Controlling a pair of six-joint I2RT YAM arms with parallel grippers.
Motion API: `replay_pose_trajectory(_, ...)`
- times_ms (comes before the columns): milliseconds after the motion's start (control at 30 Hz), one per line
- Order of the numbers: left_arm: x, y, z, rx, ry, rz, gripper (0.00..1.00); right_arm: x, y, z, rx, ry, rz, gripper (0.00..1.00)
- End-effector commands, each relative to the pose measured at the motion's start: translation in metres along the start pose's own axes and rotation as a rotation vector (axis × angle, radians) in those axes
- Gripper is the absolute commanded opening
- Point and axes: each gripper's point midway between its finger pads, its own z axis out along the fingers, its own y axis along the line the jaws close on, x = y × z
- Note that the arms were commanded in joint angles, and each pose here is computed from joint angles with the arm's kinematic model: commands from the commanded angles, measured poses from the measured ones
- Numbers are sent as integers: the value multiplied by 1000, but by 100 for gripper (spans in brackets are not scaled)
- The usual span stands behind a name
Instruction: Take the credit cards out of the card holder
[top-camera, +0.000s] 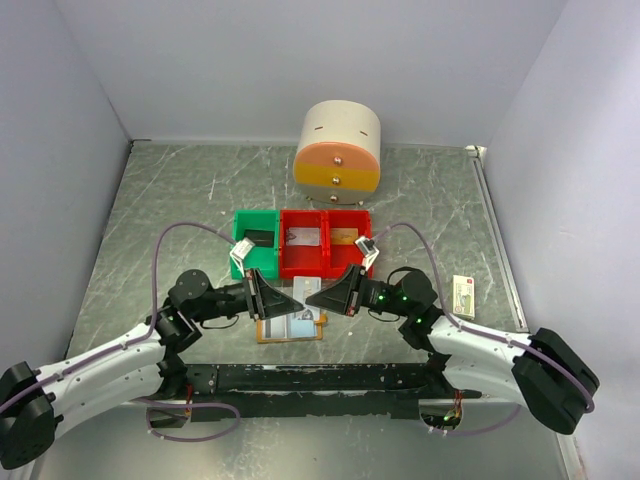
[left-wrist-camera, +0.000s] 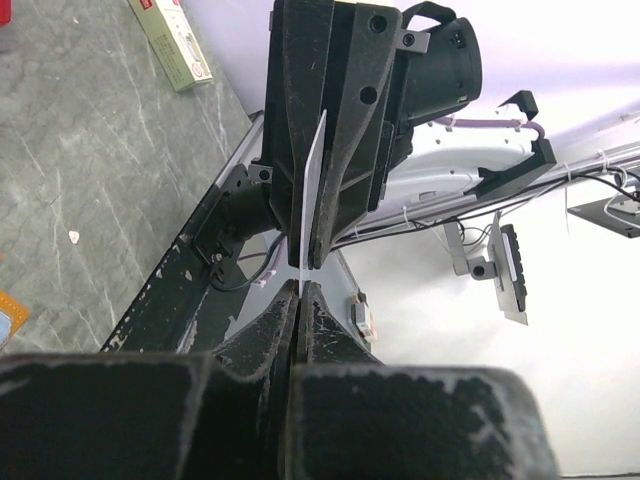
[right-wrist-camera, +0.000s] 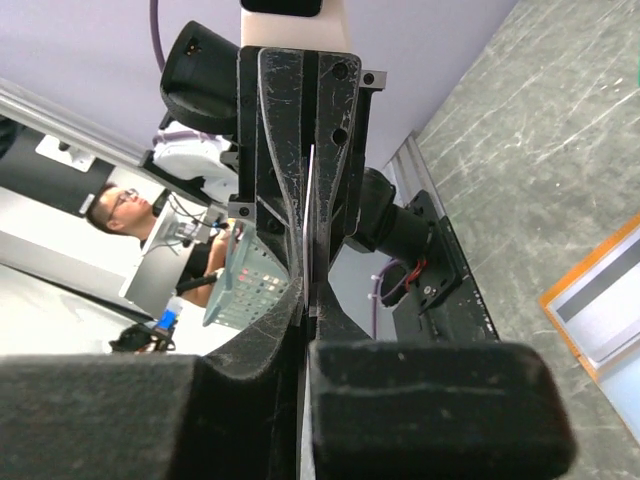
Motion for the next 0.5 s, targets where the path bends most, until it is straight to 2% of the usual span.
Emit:
replay_pose_trajectory(0, -2, -3, -2, 0, -6, 21, 7, -4, 16, -1, -79, -20, -21, 0)
replay_pose_trajectory(33, -3, 1, -3, -25, -7, 18, 9, -5, 14, -2, -68, -24, -22, 0)
replay_pose_trajectory(100, -3, 8, -4, -80, -8, 19, 22, -6, 8, -2, -31, -30, -30, 0)
replay_pose_trajectory(267, -7, 29, -11, -246, -10, 36, 67, -8, -15, -6, 121, -41, -48, 0)
replay_pose_trajectory(333, -11, 40, -16, -335, -21, 46, 77, -9, -25, -8, 186, -41, -61, 0)
replay_pose_trajectory(467, -22, 61, -29, -550, -6, 100, 86, -15, -47, -16, 344, -55, -80, 0)
